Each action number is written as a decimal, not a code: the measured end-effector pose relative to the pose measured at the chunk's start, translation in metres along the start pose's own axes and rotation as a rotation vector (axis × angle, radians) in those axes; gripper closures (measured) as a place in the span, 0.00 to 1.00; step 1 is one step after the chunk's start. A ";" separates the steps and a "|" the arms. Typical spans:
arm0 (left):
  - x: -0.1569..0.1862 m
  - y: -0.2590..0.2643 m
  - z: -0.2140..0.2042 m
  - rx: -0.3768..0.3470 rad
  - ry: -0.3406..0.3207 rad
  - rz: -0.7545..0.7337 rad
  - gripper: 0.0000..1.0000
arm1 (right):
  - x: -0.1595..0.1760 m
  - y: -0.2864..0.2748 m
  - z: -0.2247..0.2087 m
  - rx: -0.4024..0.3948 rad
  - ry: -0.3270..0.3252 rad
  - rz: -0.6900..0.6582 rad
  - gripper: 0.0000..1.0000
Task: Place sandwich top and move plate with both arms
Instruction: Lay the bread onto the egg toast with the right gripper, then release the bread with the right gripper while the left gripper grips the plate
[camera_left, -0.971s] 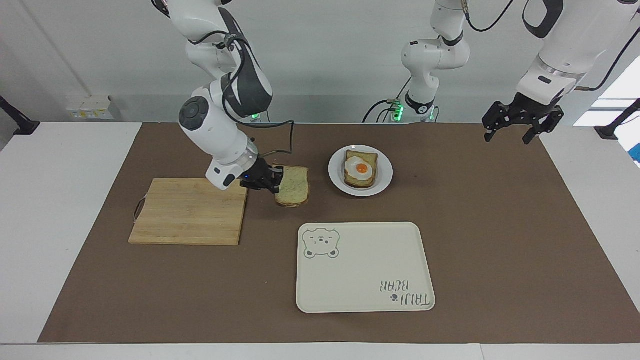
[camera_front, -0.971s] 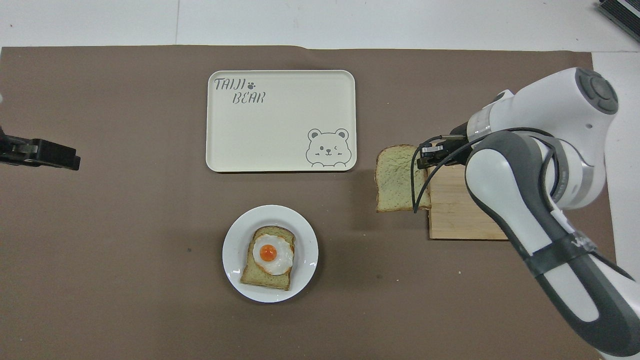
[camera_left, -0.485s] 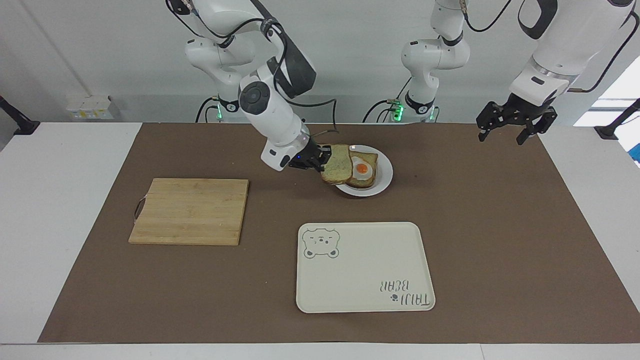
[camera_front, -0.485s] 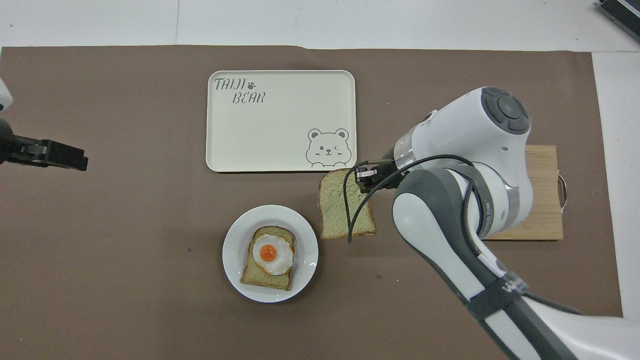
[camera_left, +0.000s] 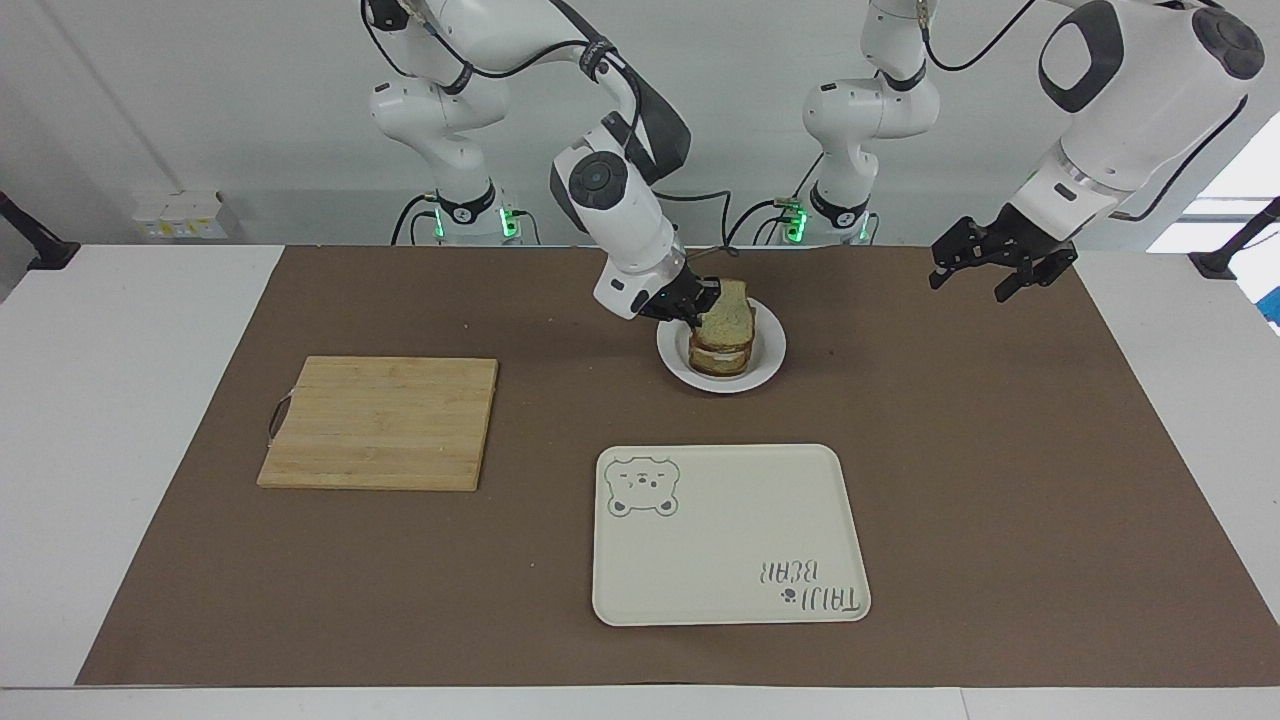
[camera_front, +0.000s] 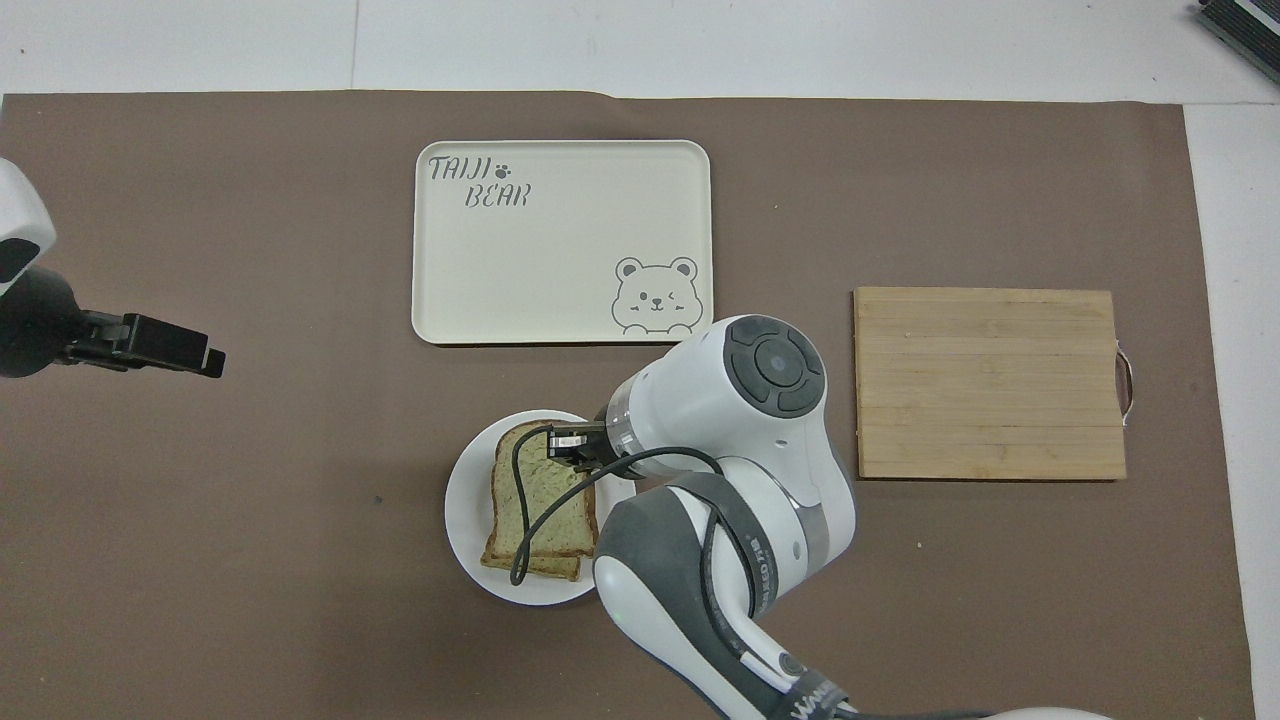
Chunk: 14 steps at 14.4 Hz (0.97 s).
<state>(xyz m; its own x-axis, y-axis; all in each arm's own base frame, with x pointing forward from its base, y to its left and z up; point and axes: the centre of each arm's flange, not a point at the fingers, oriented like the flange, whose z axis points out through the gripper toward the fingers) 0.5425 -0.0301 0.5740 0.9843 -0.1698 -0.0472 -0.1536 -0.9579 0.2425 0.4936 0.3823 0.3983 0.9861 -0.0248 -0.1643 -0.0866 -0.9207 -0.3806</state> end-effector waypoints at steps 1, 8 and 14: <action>-0.002 -0.007 0.006 -0.046 0.001 0.008 0.00 | 0.002 0.001 0.008 0.001 0.000 0.021 0.94; -0.018 -0.025 0.056 -0.229 0.021 0.009 0.00 | -0.002 0.002 0.046 -0.013 -0.027 0.054 0.94; -0.032 -0.031 0.134 -0.267 0.001 0.065 0.00 | -0.012 0.007 0.062 -0.039 -0.055 0.052 0.94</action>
<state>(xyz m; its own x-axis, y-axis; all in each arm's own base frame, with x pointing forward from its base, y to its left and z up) 0.5039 -0.0260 0.4381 0.9732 -0.2289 -0.0218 -0.1890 -0.8501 0.4916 0.4723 0.4001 0.3409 0.9711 -0.0530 -0.2329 -0.1312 -0.9331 -0.3347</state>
